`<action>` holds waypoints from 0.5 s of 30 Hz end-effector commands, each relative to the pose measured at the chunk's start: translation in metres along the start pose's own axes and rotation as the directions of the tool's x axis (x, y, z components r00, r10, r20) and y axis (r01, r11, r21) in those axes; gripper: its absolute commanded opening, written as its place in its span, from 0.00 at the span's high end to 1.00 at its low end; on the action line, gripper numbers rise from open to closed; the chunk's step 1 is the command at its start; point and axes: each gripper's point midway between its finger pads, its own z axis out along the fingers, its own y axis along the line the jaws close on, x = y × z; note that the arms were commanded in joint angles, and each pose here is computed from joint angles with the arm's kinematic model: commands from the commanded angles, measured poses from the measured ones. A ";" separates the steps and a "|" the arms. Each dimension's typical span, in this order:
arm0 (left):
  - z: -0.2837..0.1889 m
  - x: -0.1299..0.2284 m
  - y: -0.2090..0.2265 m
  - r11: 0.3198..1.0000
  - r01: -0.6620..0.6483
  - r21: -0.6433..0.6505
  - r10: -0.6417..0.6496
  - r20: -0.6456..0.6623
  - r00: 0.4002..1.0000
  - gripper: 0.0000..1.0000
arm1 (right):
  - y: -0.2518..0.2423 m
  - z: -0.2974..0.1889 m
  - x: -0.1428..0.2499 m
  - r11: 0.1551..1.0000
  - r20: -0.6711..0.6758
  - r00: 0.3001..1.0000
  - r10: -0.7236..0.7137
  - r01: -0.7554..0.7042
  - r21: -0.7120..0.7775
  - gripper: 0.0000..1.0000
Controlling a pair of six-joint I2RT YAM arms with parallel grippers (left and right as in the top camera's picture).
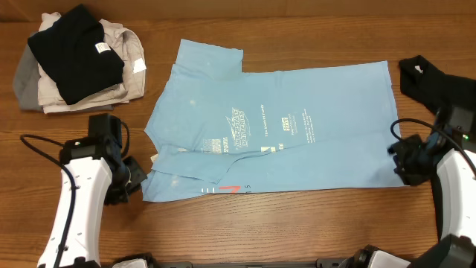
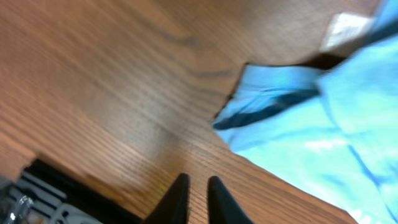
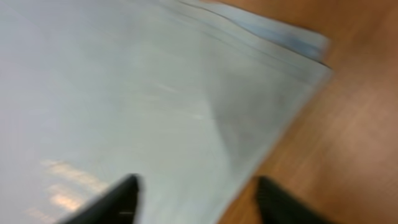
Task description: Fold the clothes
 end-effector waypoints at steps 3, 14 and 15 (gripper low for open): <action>-0.059 -0.030 -0.046 0.969 -0.145 0.201 0.119 0.137 0.983 0.48 | 0.079 -0.052 -0.008 0.917 0.044 0.978 -0.204 0.207 -0.340 0.00; -0.200 -0.090 -0.184 0.806 -0.508 0.305 0.255 0.596 0.762 0.00 | 0.150 -0.102 0.025 0.759 0.147 0.885 -0.443 0.457 -0.463 0.00; -0.200 -0.097 -0.194 0.804 -0.516 0.296 0.266 0.597 0.757 0.00 | 0.151 -0.099 0.032 0.758 0.127 0.880 -0.458 0.462 -0.461 0.00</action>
